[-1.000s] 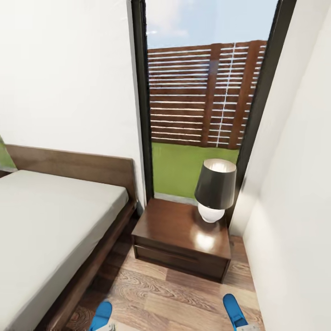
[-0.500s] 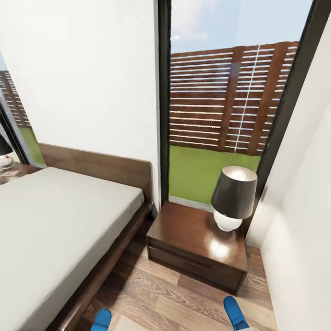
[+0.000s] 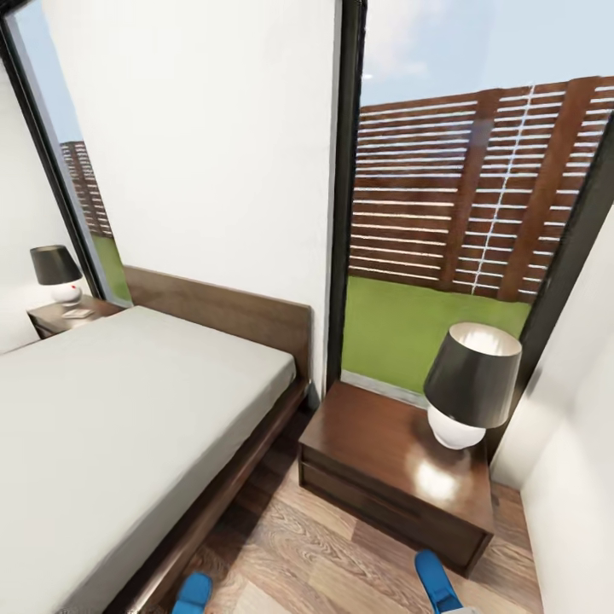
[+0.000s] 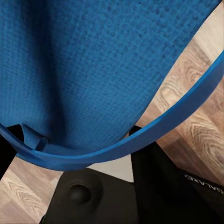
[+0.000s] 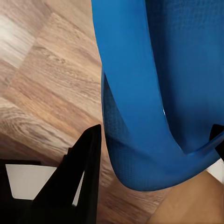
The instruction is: In the bedroom, move the book from the bed onto either nightstand, and place the two sandals side by side next to the bed.
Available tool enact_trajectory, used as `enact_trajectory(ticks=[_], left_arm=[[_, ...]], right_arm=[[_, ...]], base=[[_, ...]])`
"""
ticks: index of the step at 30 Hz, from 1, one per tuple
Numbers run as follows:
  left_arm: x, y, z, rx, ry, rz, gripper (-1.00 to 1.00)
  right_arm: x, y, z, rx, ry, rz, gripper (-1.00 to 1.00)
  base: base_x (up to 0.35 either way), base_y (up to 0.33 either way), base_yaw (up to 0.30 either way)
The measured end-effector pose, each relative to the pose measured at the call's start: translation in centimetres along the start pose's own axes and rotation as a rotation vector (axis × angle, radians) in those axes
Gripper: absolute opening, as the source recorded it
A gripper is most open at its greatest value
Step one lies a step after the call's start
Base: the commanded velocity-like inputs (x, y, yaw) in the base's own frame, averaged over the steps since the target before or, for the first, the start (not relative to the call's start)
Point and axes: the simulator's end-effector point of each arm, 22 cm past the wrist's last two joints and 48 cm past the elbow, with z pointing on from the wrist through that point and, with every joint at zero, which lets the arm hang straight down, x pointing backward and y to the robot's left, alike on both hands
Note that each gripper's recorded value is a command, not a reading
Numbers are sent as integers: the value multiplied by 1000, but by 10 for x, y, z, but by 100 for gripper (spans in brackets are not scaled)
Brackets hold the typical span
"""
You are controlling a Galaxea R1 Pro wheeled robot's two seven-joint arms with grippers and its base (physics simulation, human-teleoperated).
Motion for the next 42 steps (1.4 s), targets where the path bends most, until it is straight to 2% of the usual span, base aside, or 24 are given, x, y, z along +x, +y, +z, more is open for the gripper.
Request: enact_trajectory(ticks=[16, 29, 42], left_arm=[[-8, 0, -27, 7, -14, 0, -100], [-9, 2, -26, 4, -39, -11, -100], [-8, 3, -26, 4, -44, -12, -100]], right_arm=[[-8, -6, -26, 8, -7, 1, -100], [-3, -6, -26, 8, 17, 1, -100], [-3, -6, -26, 8, 19, 1, -100]], base=[[0, 0, 220], [-2, 0, 19], [-114, 0, 50]])
